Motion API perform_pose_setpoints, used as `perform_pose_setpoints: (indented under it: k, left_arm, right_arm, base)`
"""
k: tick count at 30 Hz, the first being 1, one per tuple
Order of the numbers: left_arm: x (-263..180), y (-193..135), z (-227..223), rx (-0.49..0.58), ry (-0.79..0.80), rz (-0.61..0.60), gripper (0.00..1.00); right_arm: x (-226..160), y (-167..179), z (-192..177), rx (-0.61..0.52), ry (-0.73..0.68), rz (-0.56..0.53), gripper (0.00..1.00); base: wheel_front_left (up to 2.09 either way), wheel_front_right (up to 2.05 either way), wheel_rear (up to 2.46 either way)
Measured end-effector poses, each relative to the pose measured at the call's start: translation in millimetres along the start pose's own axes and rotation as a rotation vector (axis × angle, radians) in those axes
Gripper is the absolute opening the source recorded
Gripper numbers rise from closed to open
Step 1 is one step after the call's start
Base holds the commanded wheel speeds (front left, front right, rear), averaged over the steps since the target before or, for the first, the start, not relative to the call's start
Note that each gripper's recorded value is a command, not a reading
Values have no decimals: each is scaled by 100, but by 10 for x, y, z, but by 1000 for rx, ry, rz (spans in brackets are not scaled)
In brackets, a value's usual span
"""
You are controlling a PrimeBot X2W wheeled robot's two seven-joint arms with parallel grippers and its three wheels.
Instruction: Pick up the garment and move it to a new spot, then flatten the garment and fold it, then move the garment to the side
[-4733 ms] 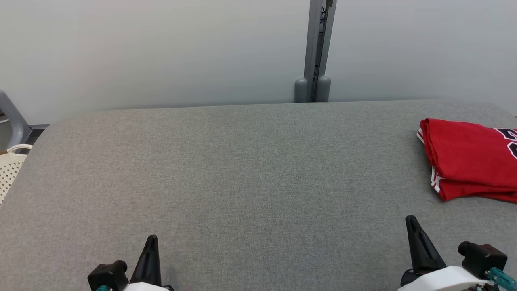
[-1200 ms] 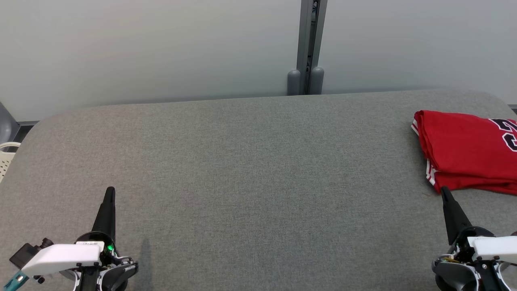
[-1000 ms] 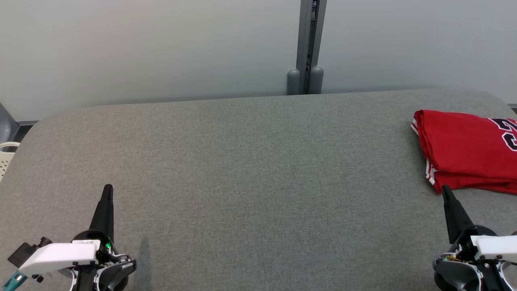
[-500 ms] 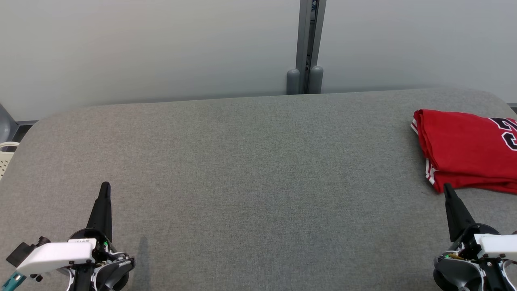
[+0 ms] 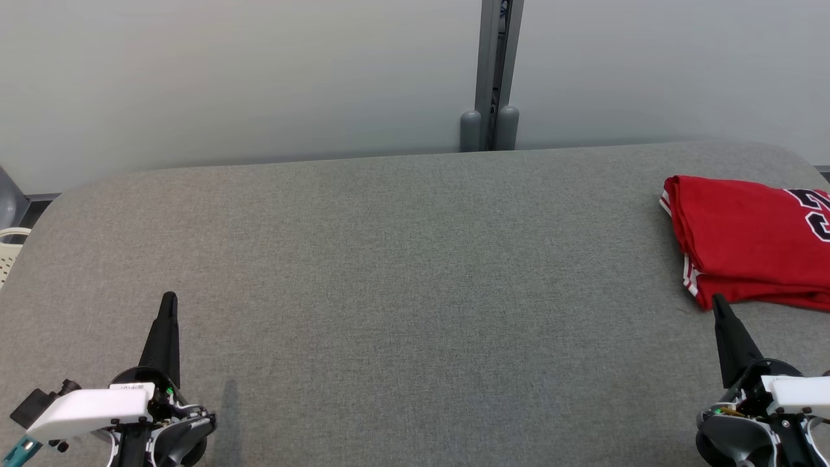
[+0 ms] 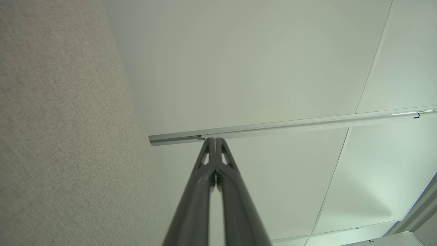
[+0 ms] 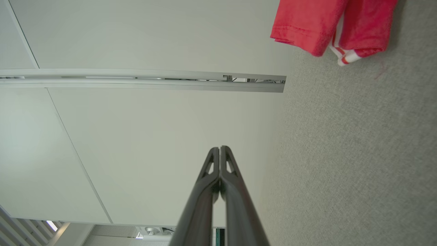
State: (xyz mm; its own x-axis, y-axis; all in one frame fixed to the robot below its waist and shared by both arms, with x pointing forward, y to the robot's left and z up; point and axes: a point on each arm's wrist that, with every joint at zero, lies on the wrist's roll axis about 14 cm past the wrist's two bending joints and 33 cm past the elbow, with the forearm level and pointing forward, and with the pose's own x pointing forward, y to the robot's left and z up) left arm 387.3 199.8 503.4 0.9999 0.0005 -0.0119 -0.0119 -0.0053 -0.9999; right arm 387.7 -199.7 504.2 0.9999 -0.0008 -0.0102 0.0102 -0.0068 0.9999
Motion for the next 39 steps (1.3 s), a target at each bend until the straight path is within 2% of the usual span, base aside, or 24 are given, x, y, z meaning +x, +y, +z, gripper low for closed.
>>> perform_pose_setpoints:
  k: [39]
  left_arm:
    - [0,-2,0,0,0,-1,0]
  right_arm:
    - [-1,1,3,1,1,0,0]
  base:
    - [0,0,0]
